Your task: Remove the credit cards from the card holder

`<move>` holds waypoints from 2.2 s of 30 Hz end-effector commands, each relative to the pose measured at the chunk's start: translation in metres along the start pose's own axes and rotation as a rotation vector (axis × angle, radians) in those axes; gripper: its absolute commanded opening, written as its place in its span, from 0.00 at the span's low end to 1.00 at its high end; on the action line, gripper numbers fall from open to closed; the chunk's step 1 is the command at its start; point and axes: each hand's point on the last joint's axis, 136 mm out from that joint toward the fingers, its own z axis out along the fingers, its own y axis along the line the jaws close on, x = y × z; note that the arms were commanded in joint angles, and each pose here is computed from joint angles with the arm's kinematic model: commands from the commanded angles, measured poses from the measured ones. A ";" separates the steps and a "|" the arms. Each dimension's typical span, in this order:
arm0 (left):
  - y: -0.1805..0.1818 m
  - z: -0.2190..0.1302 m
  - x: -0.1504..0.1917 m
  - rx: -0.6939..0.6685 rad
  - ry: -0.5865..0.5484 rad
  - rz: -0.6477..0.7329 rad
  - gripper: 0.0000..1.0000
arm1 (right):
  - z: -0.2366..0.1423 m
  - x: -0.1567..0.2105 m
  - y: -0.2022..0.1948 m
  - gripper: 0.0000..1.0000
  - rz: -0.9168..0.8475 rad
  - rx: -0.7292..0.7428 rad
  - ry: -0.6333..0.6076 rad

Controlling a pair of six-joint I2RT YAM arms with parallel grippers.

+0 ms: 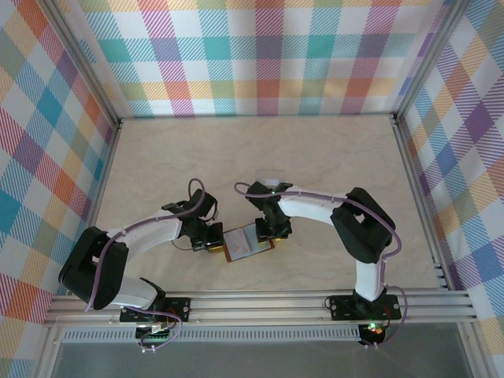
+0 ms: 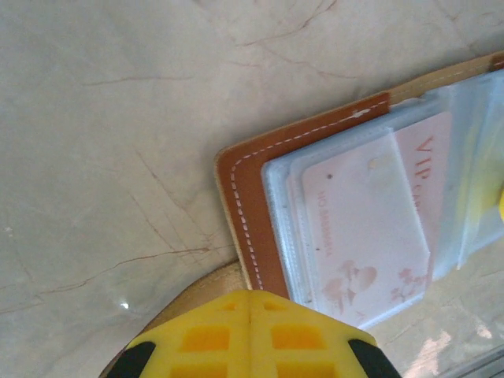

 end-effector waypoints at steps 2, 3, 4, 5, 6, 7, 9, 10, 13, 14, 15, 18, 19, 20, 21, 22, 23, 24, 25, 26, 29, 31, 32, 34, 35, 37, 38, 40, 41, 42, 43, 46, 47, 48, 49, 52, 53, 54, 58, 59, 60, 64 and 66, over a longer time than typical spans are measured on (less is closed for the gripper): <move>-0.014 -0.011 -0.002 0.031 -0.003 0.011 0.05 | -0.005 0.008 0.023 0.38 -0.001 -0.153 0.014; -0.015 -0.010 -0.002 0.031 -0.002 0.012 0.05 | -0.005 0.010 0.025 0.35 0.006 -0.171 0.021; -0.017 -0.009 -0.002 0.033 0.000 0.013 0.05 | -0.006 0.012 0.027 0.34 0.009 -0.191 0.023; -0.018 -0.007 -0.002 0.033 0.005 0.016 0.05 | -0.008 0.014 0.029 0.32 0.015 -0.207 0.025; -0.019 -0.006 -0.001 0.032 0.007 0.019 0.05 | -0.009 0.016 0.029 0.31 0.018 -0.217 0.027; -0.018 -0.004 -0.001 0.027 0.014 0.020 0.05 | -0.011 0.017 0.030 0.31 0.018 -0.226 0.023; -0.018 0.000 0.000 0.022 0.024 0.025 0.05 | -0.016 0.018 0.027 0.32 0.018 -0.219 0.011; -0.017 0.003 0.001 0.014 0.029 0.025 0.05 | -0.018 0.017 0.022 0.36 0.021 -0.191 -0.006; -0.012 0.009 0.002 -0.012 0.036 0.027 0.05 | -0.026 0.013 0.010 0.40 0.019 -0.119 -0.035; -0.010 0.011 0.002 -0.019 0.039 0.027 0.05 | -0.030 0.011 0.011 0.41 0.014 -0.115 -0.041; -0.008 0.013 0.002 -0.030 0.040 0.029 0.05 | -0.033 0.010 0.013 0.41 0.010 -0.122 -0.046; 0.001 0.018 0.004 -0.066 0.049 0.032 0.05 | -0.045 0.003 0.025 0.40 -0.002 -0.170 -0.069; 0.003 0.019 0.005 -0.072 0.048 0.031 0.04 | -0.048 0.001 0.029 0.40 -0.005 -0.188 -0.073; 0.005 0.020 0.006 -0.075 0.049 0.029 0.04 | -0.051 -0.001 0.035 0.39 -0.010 -0.213 -0.079; 0.006 0.021 0.007 -0.078 0.050 0.027 0.04 | -0.053 -0.002 0.042 0.38 -0.016 -0.247 -0.080; 0.007 0.021 0.008 -0.079 0.051 0.026 0.04 | -0.055 -0.004 0.048 0.37 -0.020 -0.275 -0.084; 0.009 0.022 0.008 -0.082 0.052 0.024 0.04 | -0.056 -0.006 0.055 0.36 -0.023 -0.310 -0.081; 0.009 0.022 0.009 -0.081 0.050 0.023 0.04 | -0.057 -0.008 0.063 0.35 -0.027 -0.349 -0.078; 0.010 0.023 0.009 -0.082 0.052 0.023 0.04 | -0.058 -0.010 0.069 0.34 -0.030 -0.378 -0.075; 0.010 0.023 0.010 -0.081 0.051 0.022 0.04 | -0.056 -0.012 0.076 0.33 -0.030 -0.407 -0.068; 0.011 0.023 0.011 -0.082 0.052 0.023 0.04 | -0.050 -0.018 0.093 0.30 -0.032 -0.475 -0.044; 0.010 0.022 0.010 -0.080 0.049 0.023 0.04 | -0.042 -0.022 0.094 0.29 -0.024 -0.467 -0.034; 0.011 0.023 0.011 -0.079 0.049 0.024 0.04 | -0.039 -0.024 0.094 0.28 -0.023 -0.452 -0.030; 0.011 0.022 0.011 -0.079 0.048 0.022 0.04 | -0.033 -0.027 0.093 0.27 -0.019 -0.434 -0.023; 0.011 0.022 0.011 -0.079 0.048 0.021 0.04 | -0.031 -0.028 0.094 0.27 -0.021 -0.432 -0.021; 0.011 0.022 0.012 -0.077 0.048 0.021 0.04 | -0.027 -0.031 0.094 0.27 -0.021 -0.427 -0.019; 0.011 0.022 0.011 -0.075 0.048 0.021 0.04 | -0.025 -0.032 0.094 0.27 -0.021 -0.423 -0.016; 0.010 0.023 0.011 -0.072 0.050 0.022 0.04 | -0.020 -0.032 0.095 0.26 -0.021 -0.420 -0.006; 0.010 0.023 0.012 -0.071 0.050 0.022 0.04 | -0.017 -0.032 0.095 0.26 -0.019 -0.416 -0.001; 0.010 0.023 0.012 -0.070 0.050 0.020 0.04 | -0.014 -0.032 0.094 0.26 -0.017 -0.410 0.007; 0.010 0.023 0.012 -0.070 0.050 0.021 0.04 | -0.012 -0.032 0.093 0.26 -0.016 -0.405 0.011; 0.009 0.022 0.012 -0.068 0.049 0.020 0.04 | -0.005 -0.032 0.091 0.27 -0.014 -0.389 0.020; 0.010 0.022 0.012 -0.069 0.050 0.021 0.04 | -0.003 -0.032 0.091 0.27 -0.015 -0.386 0.024; 0.010 0.021 0.013 -0.068 0.050 0.021 0.04 | -0.001 -0.032 0.091 0.27 -0.015 -0.382 0.028; 0.009 0.021 0.013 -0.068 0.050 0.021 0.04 | 0.001 -0.032 0.090 0.27 -0.014 -0.376 0.033; 0.009 0.021 0.014 -0.068 0.052 0.022 0.04 | 0.004 -0.031 0.090 0.27 -0.013 -0.372 0.043; 0.009 0.020 0.014 -0.068 0.052 0.022 0.04 | 0.006 -0.030 0.089 0.27 -0.014 -0.369 0.046; 0.010 0.020 0.014 -0.069 0.052 0.022 0.04 | 0.006 -0.030 0.089 0.27 -0.014 -0.369 0.047; 0.009 0.020 0.013 -0.071 0.051 0.023 0.04 | 0.002 -0.029 0.092 0.25 -0.020 -0.394 0.044; 0.009 0.020 0.013 -0.071 0.051 0.022 0.04 | 0.000 -0.029 0.094 0.25 -0.021 -0.403 0.041; 0.009 0.020 0.013 -0.072 0.051 0.023 0.04 | -0.003 -0.029 0.095 0.24 -0.022 -0.414 0.038; 0.010 0.022 0.013 -0.075 0.054 0.021 0.04 | -0.015 -0.028 0.100 0.23 -0.025 -0.454 0.019; 0.011 0.022 0.013 -0.077 0.056 0.021 0.04 | -0.021 -0.028 0.103 0.23 -0.030 -0.473 0.007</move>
